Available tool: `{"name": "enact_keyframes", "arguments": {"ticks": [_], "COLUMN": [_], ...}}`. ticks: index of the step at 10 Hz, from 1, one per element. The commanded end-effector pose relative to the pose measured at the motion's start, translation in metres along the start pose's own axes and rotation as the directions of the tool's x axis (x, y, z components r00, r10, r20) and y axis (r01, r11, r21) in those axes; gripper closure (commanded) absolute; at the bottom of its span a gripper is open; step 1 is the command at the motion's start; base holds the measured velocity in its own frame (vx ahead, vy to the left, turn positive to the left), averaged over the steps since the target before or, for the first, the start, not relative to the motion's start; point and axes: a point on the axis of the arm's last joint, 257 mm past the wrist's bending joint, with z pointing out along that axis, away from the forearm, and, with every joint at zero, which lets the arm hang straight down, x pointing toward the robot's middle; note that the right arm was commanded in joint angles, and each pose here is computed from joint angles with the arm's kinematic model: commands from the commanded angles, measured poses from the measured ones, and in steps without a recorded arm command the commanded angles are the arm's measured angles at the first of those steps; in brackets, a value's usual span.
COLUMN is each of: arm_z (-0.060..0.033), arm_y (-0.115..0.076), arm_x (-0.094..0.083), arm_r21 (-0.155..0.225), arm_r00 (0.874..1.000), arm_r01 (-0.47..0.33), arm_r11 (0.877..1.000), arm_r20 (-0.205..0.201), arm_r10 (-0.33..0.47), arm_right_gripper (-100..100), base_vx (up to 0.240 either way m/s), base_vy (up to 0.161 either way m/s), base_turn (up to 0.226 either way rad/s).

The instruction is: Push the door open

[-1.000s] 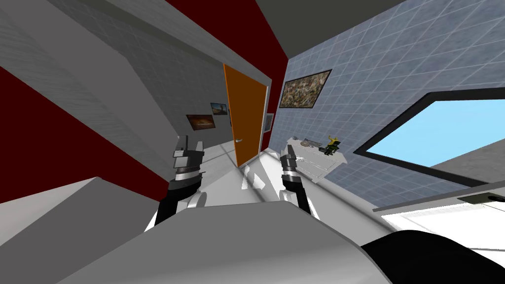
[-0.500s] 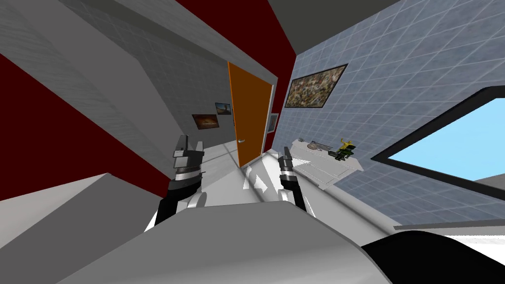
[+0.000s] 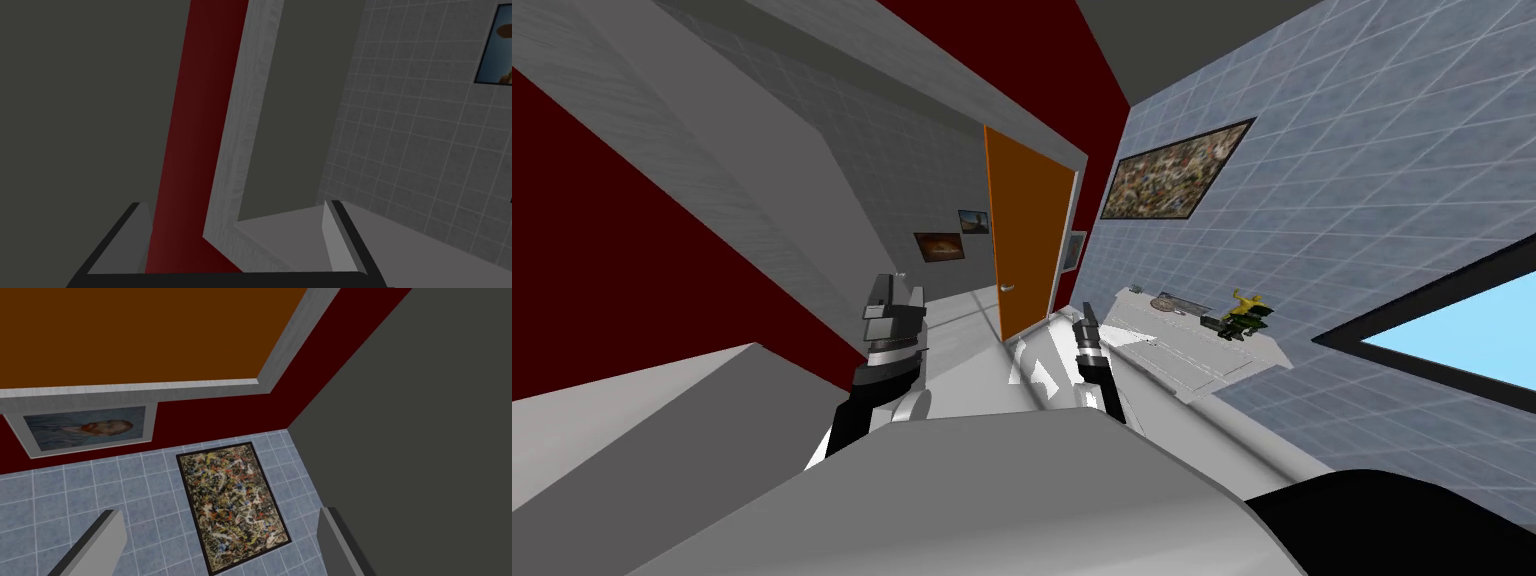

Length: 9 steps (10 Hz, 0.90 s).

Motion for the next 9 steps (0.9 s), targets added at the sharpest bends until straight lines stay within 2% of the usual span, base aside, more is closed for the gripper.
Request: {"name": "enact_keyframes", "arguments": {"ticks": [1,6,7,9], "arm_z": [-0.0004,-0.0021,-0.0033,-0.0047], "arm_y": [-0.013,-0.057,-0.060,-0.078], "arm_x": [0.002,0.003,0.003,0.002], "arm_r21": [0.015,0.066,0.072,0.095], "arm_r00": [1.000,1.000,1.000,1.000], "arm_r01": [-0.002,-0.006,-0.006,-0.008], "arm_r11": [1.000,0.998,0.997,0.995], "arm_r20": [-0.006,-0.019,-0.019,-0.022], "arm_r10": [0.002,0.008,0.008,0.010], "arm_right_gripper": [-100,-100,-100,-100], "base_vx": [0.097,0.088,0.064,0.064], "base_vy": [-0.018,-0.027,-0.034,-0.023], "base_turn": [0.135,0.170,0.048,0.144]}}
